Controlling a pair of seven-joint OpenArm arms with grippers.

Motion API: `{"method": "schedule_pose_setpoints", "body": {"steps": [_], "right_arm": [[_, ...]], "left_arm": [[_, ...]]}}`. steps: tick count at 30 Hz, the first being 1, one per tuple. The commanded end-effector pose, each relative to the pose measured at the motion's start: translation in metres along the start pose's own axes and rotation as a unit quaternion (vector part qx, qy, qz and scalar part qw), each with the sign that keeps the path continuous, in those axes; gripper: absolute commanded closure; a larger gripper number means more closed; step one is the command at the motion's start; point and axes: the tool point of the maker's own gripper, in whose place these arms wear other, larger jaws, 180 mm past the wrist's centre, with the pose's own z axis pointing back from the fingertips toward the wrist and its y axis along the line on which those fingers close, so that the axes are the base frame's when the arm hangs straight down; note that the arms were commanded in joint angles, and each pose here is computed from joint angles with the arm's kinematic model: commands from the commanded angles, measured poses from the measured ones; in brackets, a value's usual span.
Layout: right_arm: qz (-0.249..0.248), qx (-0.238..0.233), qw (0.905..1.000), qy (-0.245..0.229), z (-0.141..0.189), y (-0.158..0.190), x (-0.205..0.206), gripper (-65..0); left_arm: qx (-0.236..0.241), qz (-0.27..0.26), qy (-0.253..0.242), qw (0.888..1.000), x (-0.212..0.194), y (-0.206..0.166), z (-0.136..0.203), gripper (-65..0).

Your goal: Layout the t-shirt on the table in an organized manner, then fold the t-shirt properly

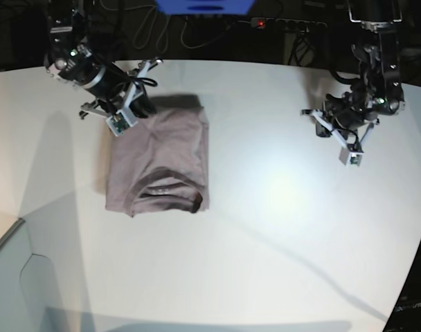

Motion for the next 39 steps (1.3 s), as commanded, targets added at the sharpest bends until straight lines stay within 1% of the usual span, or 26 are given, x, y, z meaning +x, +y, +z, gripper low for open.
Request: {"method": "schedule_pose_setpoints", "body": {"steps": [1, 8, 11, 21, 28, 34, 37, 39], "right_arm": [[0.003, -0.004, 0.9997, -0.023, 0.007, -0.004, 0.011, -6.9], [-0.022, -0.023, 0.9995, 0.008, 0.024, -0.009, -0.022, -6.9], [-0.031, -0.019, 0.9990, 0.024, 0.029, -0.003, -0.037, -6.9], [-0.049, -0.005, 0.9967, 0.065, 0.041, 0.017, -0.072, -6.9], [-0.056, 0.004, 0.9949, 0.083, 0.048, 0.027, -0.087, -6.9], [-0.061, 0.006, 0.9936, 0.095, 0.053, 0.032, -0.097, -6.9], [-0.062, 0.007, 0.9934, 0.097, 0.054, 0.033, -0.098, -6.9], [-0.063, 0.008, 0.9930, 0.099, 0.055, 0.034, -0.100, -6.9]], "left_arm": [[0.001, -0.007, -0.019, 1.000, 0.010, 0.000, 0.007, 0.0], [-0.009, -0.016, -0.010, 1.000, -0.018, -0.019, 0.025, 0.0], [-0.015, -0.008, 0.001, 1.000, -0.035, -0.029, 0.030, 0.0], [-0.013, -0.003, 0.052, 0.999, -0.086, -0.030, 0.041, 0.0], [-0.007, 0.038, 0.127, 0.991, -0.146, -0.017, 0.029, 0.0], [-0.007, 0.058, 0.123, 0.991, -0.162, -0.016, 0.023, 0.0], [-0.006, 0.054, 0.117, 0.992, -0.160, -0.017, 0.027, 0.0], [-0.008, 0.044, 0.103, 0.994, -0.151, -0.020, 0.033, 0.0]]}}
